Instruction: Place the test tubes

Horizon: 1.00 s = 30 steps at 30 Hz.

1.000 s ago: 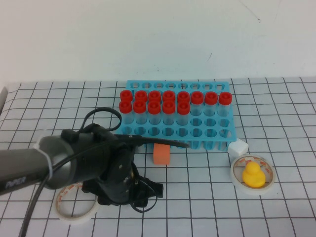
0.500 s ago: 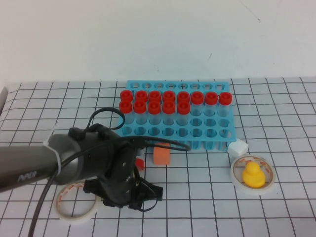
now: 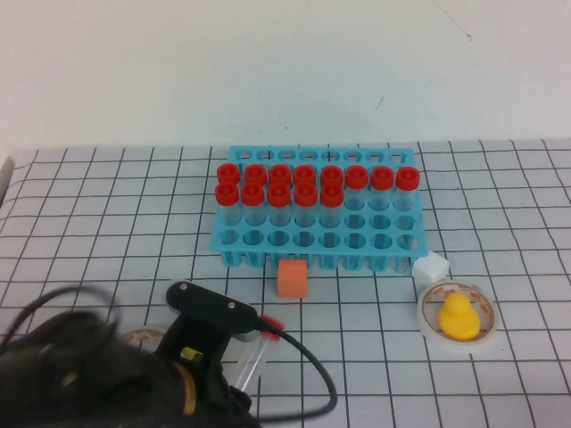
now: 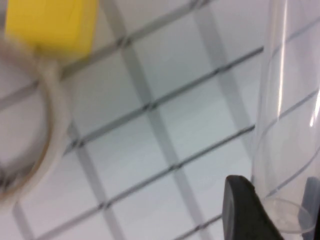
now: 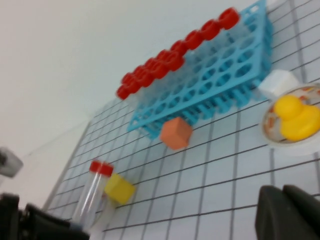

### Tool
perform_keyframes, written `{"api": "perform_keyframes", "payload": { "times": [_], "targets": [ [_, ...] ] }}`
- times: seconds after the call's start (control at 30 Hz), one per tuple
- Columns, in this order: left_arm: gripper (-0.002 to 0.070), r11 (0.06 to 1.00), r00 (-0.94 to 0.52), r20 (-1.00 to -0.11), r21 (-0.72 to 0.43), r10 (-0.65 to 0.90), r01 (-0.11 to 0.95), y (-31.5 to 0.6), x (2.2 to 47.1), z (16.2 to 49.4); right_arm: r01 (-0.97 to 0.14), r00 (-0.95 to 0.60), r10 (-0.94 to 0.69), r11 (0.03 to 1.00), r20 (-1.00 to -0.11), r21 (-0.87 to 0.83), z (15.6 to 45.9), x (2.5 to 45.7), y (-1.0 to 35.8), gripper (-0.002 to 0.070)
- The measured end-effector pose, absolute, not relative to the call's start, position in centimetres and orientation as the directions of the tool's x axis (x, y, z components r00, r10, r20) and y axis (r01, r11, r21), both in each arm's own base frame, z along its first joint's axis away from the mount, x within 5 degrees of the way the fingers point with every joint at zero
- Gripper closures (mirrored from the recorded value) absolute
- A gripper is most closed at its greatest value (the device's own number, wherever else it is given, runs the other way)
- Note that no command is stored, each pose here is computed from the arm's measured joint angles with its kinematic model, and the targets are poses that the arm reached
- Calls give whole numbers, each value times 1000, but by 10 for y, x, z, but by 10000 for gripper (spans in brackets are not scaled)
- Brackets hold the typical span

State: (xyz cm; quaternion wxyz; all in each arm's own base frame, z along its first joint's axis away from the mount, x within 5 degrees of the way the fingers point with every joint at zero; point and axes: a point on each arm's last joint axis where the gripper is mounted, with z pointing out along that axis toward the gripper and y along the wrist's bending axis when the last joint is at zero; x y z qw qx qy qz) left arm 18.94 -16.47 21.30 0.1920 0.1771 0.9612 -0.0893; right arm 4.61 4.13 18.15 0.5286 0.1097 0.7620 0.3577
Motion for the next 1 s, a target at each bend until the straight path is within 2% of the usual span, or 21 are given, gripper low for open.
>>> {"api": "perform_keyframes", "payload": {
  "times": [0.1, 0.27, 0.5, 0.63, 0.8, 0.9, 1.0],
  "targets": [
    [463, 889, -781, -559, -155, 281, 430, -161, 179, 223, -259, -419, 535, 704, -734, 661, 184, 45, 45, 678],
    [463, 839, -653, -722, -194, 229, 508, -164, 179, 225, -316, -400, 545, 673, -737, 669, 190, 44, 48, 678],
    [463, 763, -489, -868, -257, 87, 593, -181, 190, 235, -363, -392, 528, 664, -753, 654, 197, 43, 50, 678],
    [463, 712, -387, -922, -280, -13, 644, -190, 195, 243, -391, -383, 484, 687, -787, 613, 225, 48, 51, 678],
    [463, 683, -340, -938, -289, -63, 671, -197, 201, 240, -410, -417, 430, 697, -801, 588, 264, 67, 53, 672],
    [463, 663, -317, -943, -301, -101, 685, -202, 204, 238, -496, -445, 315, 692, -838, 524, 292, 95, 57, 591],
    [463, 644, -304, -942, -323, -146, 694, -204, 205, 238, -565, -441, 257, 665, -860, 489, 306, 118, 60, 456]
  ]
}}
